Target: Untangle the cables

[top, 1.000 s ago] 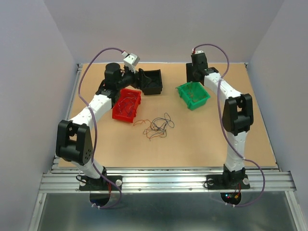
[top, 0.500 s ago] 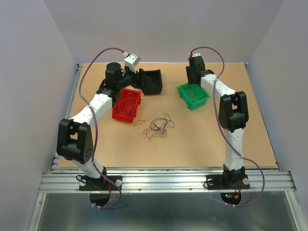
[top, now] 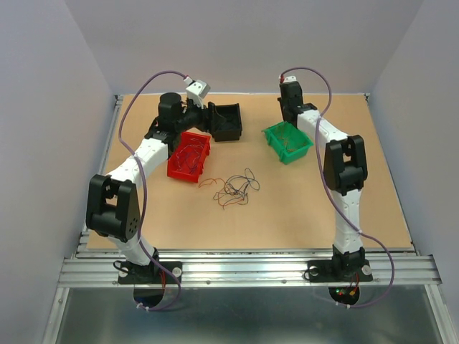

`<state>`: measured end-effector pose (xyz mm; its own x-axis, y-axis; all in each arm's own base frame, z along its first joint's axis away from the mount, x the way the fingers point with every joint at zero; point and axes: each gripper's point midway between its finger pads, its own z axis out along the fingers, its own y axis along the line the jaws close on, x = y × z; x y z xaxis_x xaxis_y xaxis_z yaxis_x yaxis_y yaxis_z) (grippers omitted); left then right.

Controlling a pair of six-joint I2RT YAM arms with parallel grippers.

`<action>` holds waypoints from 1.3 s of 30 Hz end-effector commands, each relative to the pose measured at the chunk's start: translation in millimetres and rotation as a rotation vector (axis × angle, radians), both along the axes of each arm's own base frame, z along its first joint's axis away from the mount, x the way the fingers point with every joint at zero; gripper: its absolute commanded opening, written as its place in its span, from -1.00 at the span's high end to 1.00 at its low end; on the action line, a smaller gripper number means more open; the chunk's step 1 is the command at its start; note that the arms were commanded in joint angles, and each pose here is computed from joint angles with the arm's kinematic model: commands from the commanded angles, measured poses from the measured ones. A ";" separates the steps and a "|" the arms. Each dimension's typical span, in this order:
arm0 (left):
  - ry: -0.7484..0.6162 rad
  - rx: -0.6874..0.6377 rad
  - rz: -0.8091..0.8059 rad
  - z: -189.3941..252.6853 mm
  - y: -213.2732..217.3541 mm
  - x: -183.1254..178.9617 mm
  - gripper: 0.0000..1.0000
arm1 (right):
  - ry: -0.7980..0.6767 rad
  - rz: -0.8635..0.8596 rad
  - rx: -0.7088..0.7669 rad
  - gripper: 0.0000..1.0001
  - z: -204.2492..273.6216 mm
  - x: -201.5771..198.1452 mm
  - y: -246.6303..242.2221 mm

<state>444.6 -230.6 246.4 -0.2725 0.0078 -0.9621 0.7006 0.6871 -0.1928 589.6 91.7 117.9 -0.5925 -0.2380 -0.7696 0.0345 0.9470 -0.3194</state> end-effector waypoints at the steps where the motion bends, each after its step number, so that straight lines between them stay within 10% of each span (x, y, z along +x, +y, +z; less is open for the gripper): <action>1: -0.087 -0.017 -0.017 31.6 -4.7 4.4 -0.38 | -0.110 0.027 0.017 0.99 37.8 12.5 15.9; 14: -0.086 -0.018 -0.026 32.5 -5.5 2.5 -0.38 | -0.160 0.078 0.017 0.99 67.2 -11.9 37.9; 16: -0.085 -0.020 -0.027 32.5 -5.8 2.7 -0.38 | -0.157 0.076 0.006 0.61 65.9 -14.1 37.3; 17: -0.085 -0.019 -0.026 32.5 -5.7 2.9 -0.38 | -0.160 0.072 -0.001 -0.01 67.7 -14.9 37.0; 19: -0.086 -0.019 -0.029 33.0 -5.7 1.8 -0.38 | -0.161 0.057 -0.011 -0.25 66.9 -14.6 33.4; 39: -0.082 -0.018 -0.030 30.8 -6.4 3.1 -0.38 | -0.097 -0.018 -0.086 -0.14 34.9 -25.0 9.7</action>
<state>443.4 -230.9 244.9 -0.2800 0.0114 -0.9599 0.7022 0.6842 -0.1967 565.3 107.2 142.5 -0.5445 -0.3213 -0.7748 0.0486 0.9101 -0.4115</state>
